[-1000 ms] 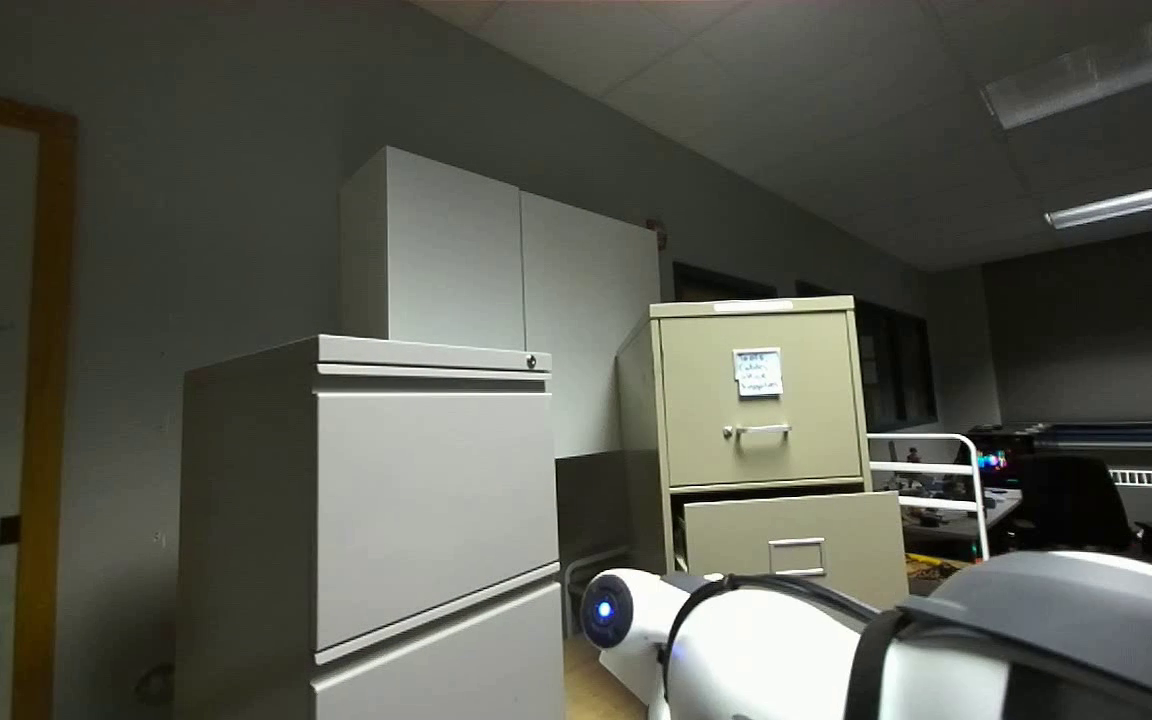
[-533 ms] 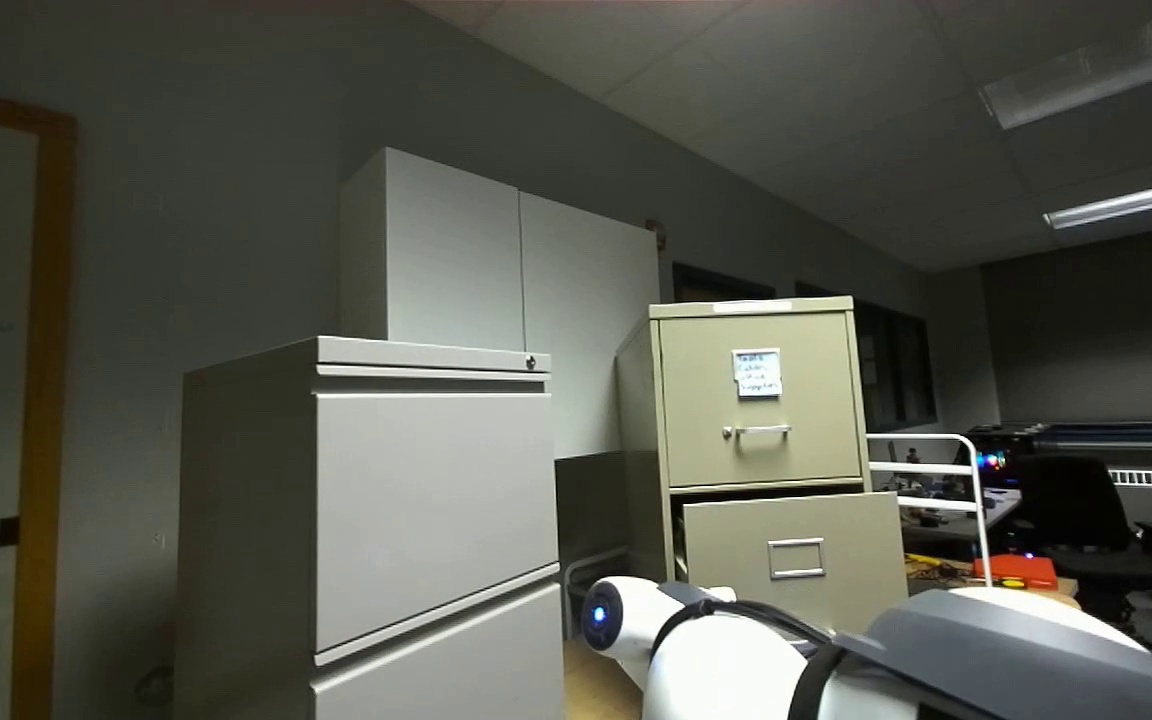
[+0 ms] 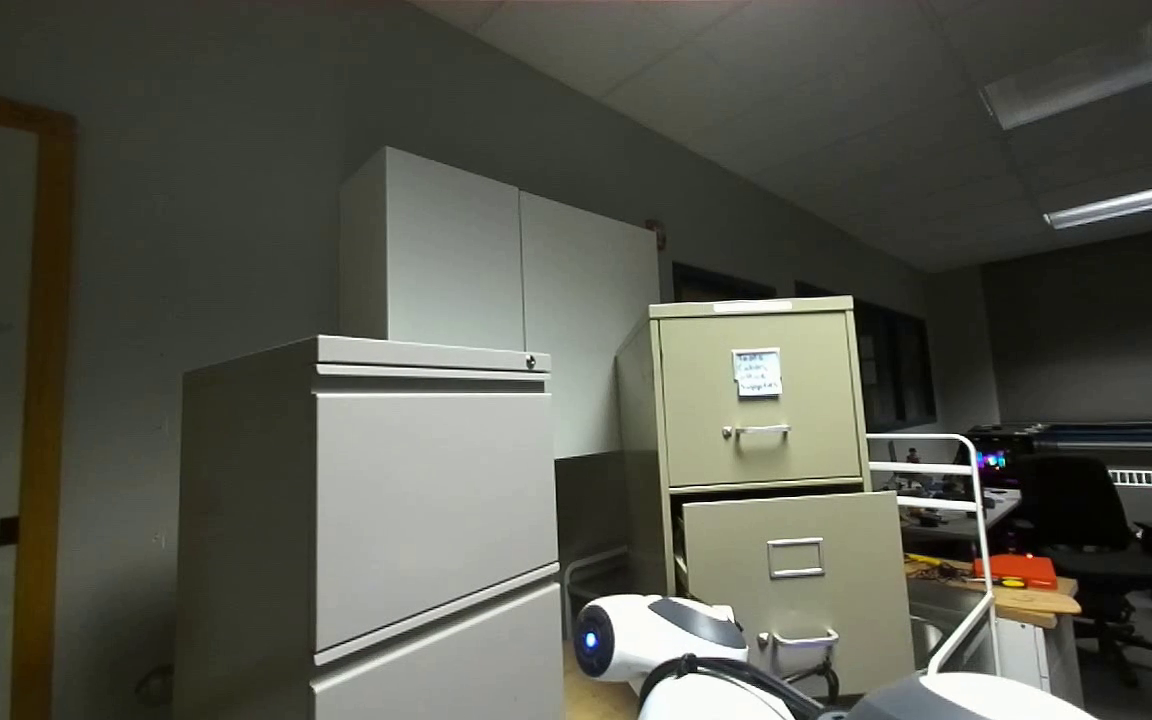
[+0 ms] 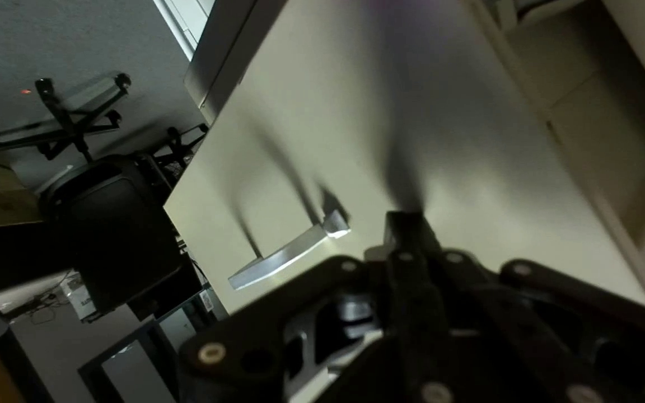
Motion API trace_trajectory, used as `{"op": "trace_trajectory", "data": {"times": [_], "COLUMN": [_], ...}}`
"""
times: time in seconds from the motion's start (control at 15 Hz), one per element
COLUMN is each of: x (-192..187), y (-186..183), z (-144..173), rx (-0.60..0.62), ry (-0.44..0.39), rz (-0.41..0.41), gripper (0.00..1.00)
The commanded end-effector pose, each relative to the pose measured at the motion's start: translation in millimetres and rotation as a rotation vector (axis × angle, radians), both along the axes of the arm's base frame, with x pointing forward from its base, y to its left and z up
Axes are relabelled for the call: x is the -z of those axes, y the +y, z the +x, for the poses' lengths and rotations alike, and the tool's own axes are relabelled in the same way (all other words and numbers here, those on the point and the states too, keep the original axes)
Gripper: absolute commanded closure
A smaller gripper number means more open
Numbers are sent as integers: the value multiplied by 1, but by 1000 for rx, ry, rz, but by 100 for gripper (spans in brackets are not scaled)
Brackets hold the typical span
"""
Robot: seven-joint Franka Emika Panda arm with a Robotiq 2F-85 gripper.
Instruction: Close the bottom drawer
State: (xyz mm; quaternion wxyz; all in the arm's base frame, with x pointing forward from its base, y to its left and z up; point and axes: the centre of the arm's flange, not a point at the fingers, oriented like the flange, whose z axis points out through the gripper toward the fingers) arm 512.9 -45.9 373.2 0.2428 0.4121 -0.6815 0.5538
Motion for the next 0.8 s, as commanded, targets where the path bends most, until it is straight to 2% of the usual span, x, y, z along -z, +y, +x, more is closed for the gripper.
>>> {"op": "trace_trajectory", "data": {"times": [0.0, 0.27, 0.33, 0.53, 0.73], "x": [-22, -23, -28, -56, -90], "y": [3, 6, 8, 13, 11], "z": [29, 30, 20, -21, -49], "rx": [-82, -123, -147, -202, -349], "ry": [-96, -101, -105, -153, -243], "rz": [-97, -119, -80, -94, -90], "gripper": [100, 100, 100, 100, 100]}}
